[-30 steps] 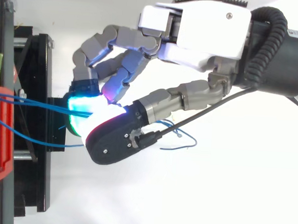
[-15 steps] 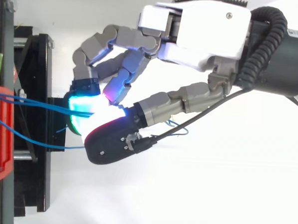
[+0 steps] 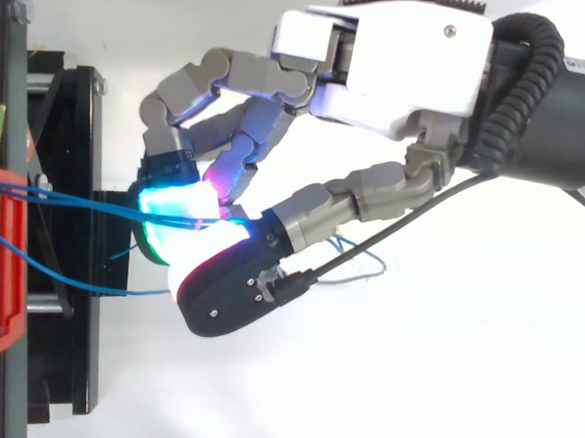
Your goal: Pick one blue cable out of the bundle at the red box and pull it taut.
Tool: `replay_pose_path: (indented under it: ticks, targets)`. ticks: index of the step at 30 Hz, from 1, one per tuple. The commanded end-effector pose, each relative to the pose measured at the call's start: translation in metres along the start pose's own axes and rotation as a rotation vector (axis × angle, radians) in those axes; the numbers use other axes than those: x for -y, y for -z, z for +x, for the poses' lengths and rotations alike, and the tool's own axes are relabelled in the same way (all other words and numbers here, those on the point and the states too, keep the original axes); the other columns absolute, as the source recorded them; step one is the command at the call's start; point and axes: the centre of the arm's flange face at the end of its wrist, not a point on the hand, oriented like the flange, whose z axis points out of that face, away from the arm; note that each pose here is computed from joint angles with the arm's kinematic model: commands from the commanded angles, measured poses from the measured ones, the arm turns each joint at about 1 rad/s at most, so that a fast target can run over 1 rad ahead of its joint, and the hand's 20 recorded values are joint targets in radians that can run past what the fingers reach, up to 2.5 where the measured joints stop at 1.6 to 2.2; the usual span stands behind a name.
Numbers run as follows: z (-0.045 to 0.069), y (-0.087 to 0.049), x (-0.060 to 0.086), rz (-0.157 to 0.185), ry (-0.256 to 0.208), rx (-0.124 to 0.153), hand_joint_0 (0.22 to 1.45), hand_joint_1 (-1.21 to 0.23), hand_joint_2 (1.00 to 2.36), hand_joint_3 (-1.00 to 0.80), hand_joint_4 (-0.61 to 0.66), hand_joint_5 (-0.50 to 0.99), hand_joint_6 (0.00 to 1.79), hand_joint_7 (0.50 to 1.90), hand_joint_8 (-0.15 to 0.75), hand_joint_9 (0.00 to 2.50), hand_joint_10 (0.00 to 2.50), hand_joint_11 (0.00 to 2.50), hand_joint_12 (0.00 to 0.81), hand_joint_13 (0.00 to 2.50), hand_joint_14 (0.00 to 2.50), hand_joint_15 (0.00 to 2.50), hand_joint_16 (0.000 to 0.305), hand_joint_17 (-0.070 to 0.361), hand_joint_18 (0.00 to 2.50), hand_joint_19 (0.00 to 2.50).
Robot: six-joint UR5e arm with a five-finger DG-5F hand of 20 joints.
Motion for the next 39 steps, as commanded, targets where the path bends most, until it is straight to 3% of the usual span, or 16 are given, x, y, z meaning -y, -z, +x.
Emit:
replay_pose_path:
  ticks: [1,5,9,14,26,34,39]
  targets:
    - [-0.0005,0.0002,-0.0008,-0.001,0.000,0.000,0.82,-0.95,1.00,-0.50,0.03,-0.16,0.91,1.35,0.316,1.07,0.01,1.31,0.353,0.62,0.01,0.30,0.053,0.119,0.54,0.21]
    - [-0.0004,0.0000,-0.0009,-0.002,0.000,0.001,0.63,-0.94,1.00,-0.50,0.12,-0.16,0.92,1.08,0.318,1.05,0.01,1.33,0.355,0.60,0.01,0.33,0.053,0.120,0.51,0.25]
    - [-0.0002,-0.0002,0.0002,-0.001,0.000,0.000,0.46,-0.74,1.00,-0.50,0.16,-0.15,0.90,1.08,0.371,1.08,0.01,1.30,0.398,0.61,0.01,0.34,0.062,0.140,0.52,0.29]
    - [-0.0005,0.0002,-0.0008,-0.001,0.000,0.000,0.54,-0.51,1.00,-0.50,0.14,-0.14,0.89,1.13,0.343,1.08,0.01,1.29,0.374,0.58,0.01,0.34,0.057,0.128,0.45,0.34]
    - [-0.0003,0.0003,-0.0007,0.001,-0.001,-0.001,0.60,-0.74,1.01,-0.20,0.18,-0.14,0.91,1.13,0.358,1.11,0.01,1.33,0.385,0.63,0.01,0.34,0.059,0.132,0.53,0.31]
    - [-0.0002,0.0001,0.0005,0.002,0.001,0.000,0.65,-0.88,1.02,-0.19,0.17,-0.14,0.90,1.20,0.337,1.10,0.01,1.34,0.361,0.62,0.01,0.34,0.054,0.122,0.52,0.29]
    - [-0.0002,0.0000,0.0003,0.001,0.000,0.000,0.70,-0.91,1.01,-0.27,0.11,-0.15,0.91,1.20,0.329,1.08,0.01,1.34,0.362,0.62,0.01,0.34,0.054,0.121,0.52,0.27]
